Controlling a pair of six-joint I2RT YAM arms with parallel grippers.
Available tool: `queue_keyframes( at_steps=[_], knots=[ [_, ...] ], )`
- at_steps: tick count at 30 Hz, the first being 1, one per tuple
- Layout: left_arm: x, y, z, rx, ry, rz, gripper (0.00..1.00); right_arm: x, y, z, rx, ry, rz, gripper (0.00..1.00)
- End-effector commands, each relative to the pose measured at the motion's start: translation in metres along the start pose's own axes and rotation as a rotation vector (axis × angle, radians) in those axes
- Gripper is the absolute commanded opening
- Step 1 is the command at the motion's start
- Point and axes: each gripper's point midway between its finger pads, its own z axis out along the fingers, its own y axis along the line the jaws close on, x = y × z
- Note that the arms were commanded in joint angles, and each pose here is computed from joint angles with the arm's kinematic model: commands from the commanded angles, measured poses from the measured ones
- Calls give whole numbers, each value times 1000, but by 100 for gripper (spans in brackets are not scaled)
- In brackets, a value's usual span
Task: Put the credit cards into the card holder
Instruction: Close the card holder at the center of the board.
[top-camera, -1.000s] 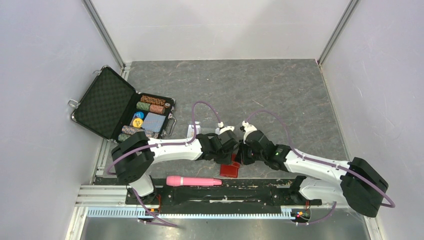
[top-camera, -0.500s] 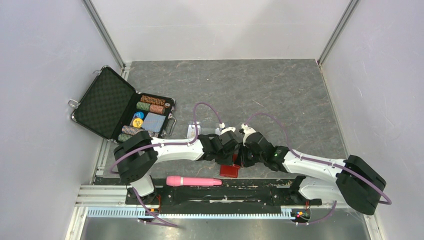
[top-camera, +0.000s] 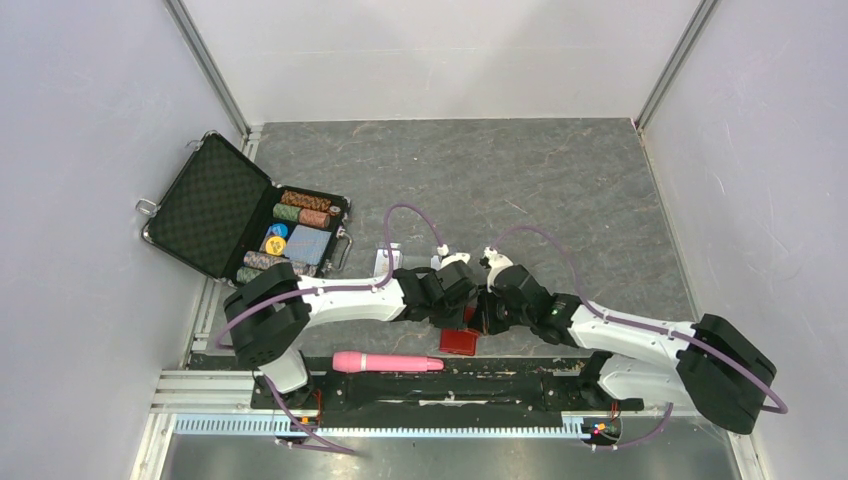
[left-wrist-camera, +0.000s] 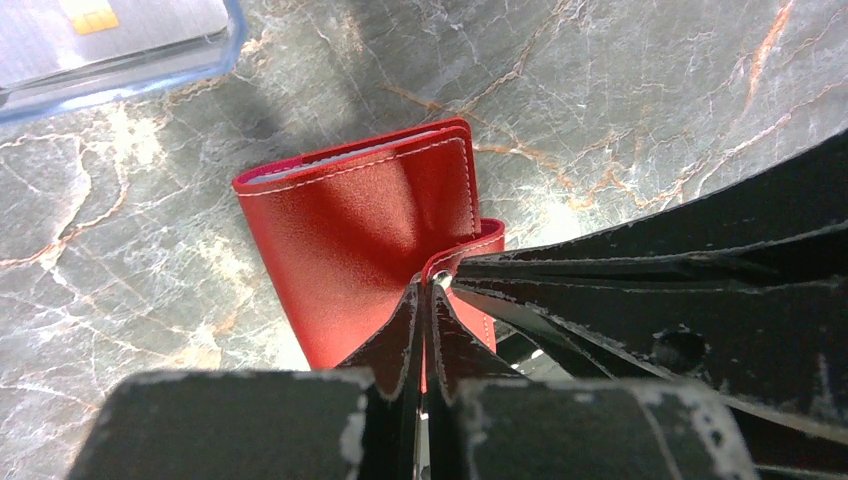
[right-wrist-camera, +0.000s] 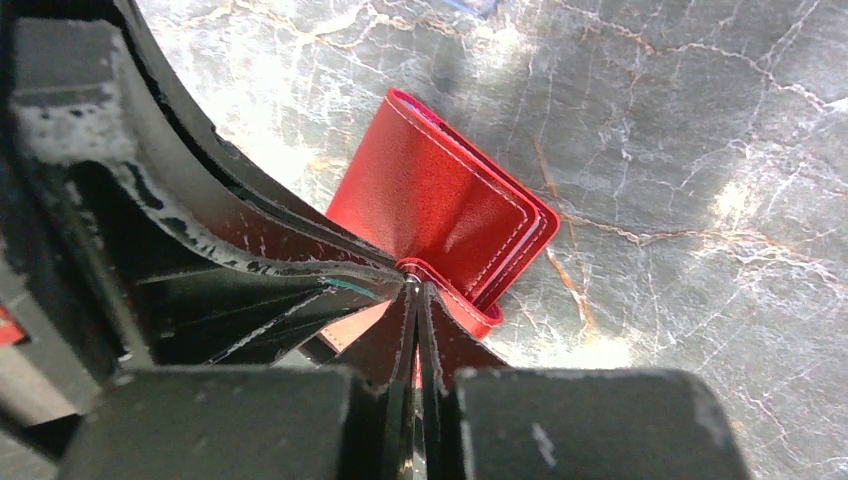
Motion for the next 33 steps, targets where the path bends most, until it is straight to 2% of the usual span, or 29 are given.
queue_keyframes(
  at_steps=[1,20,26,33],
  knots=[
    [-14,-4,-18,3,-62,22,2,-17,8,-5,-23,-71,-3,0],
    [10,12,12,-43,30,29,2,-5,4,10,-28,-31,0,0],
    [9,17,12,-60,10,14,2,6,-1,11,-24,-2,17,0],
    [-7,-3,-6,17,-42,29,2,-12,6,1,-29,-68,12,0]
  ],
)
